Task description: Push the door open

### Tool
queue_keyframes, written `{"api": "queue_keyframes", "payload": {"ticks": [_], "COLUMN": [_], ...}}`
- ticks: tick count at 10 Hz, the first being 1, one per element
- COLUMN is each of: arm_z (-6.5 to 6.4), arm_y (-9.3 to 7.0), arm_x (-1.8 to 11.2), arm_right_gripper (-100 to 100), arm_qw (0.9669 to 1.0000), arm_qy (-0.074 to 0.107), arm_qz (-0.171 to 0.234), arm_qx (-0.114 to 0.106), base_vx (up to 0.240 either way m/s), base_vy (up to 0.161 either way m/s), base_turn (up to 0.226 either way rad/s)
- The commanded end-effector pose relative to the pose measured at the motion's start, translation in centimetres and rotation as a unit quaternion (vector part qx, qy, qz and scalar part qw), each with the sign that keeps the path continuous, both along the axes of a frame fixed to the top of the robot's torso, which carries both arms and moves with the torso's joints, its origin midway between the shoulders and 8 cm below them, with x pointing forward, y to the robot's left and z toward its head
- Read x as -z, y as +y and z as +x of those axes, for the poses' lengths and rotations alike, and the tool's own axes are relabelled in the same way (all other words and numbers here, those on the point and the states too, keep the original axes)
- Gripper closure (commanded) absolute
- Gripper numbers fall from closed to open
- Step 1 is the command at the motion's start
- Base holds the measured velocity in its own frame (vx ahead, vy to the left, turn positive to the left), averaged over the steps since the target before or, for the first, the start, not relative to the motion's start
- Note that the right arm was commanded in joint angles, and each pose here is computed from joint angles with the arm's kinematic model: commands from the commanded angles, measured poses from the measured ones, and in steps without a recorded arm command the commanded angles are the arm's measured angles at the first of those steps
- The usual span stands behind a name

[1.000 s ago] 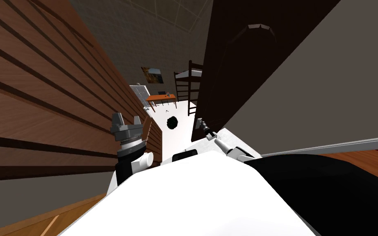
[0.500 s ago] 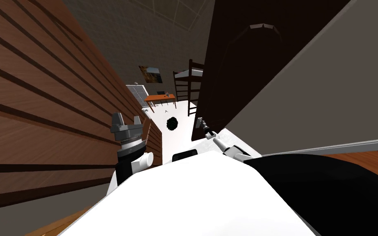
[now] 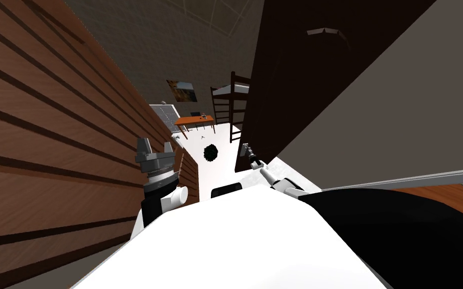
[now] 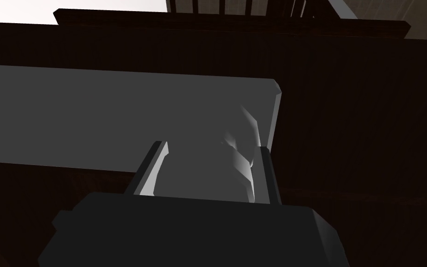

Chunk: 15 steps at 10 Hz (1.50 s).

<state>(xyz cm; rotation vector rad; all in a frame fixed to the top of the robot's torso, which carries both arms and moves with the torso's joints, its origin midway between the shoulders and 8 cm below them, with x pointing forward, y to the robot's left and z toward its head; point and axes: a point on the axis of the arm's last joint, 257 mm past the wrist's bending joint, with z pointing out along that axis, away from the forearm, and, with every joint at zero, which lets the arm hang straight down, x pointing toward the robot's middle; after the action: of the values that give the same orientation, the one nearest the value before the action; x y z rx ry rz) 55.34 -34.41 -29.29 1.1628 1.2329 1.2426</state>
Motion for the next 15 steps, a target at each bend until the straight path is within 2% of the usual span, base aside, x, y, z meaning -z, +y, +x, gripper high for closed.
{"api": "queue_keyframes", "payload": {"ticks": [1, 9, 15], "arm_z": [0.6, 1.7, 2.6], "arm_y": [-1.4, -2.4, -3.0], "arm_x": [-1.0, -0.8, -0.2], "arm_right_gripper": [100, 100, 100], "arm_qw": [0.9998, 0.9987, 0.9966], "arm_qy": [-0.01, -0.007, 0.003], "arm_qz": [-0.005, -0.003, 0.003], "arm_qx": [0.015, 0.05, 0.083], "base_vx": [0.098, 0.088, 0.12], "base_vy": [0.053, 0.047, 0.06], "base_turn": [-0.05, -0.044, -0.063]}}
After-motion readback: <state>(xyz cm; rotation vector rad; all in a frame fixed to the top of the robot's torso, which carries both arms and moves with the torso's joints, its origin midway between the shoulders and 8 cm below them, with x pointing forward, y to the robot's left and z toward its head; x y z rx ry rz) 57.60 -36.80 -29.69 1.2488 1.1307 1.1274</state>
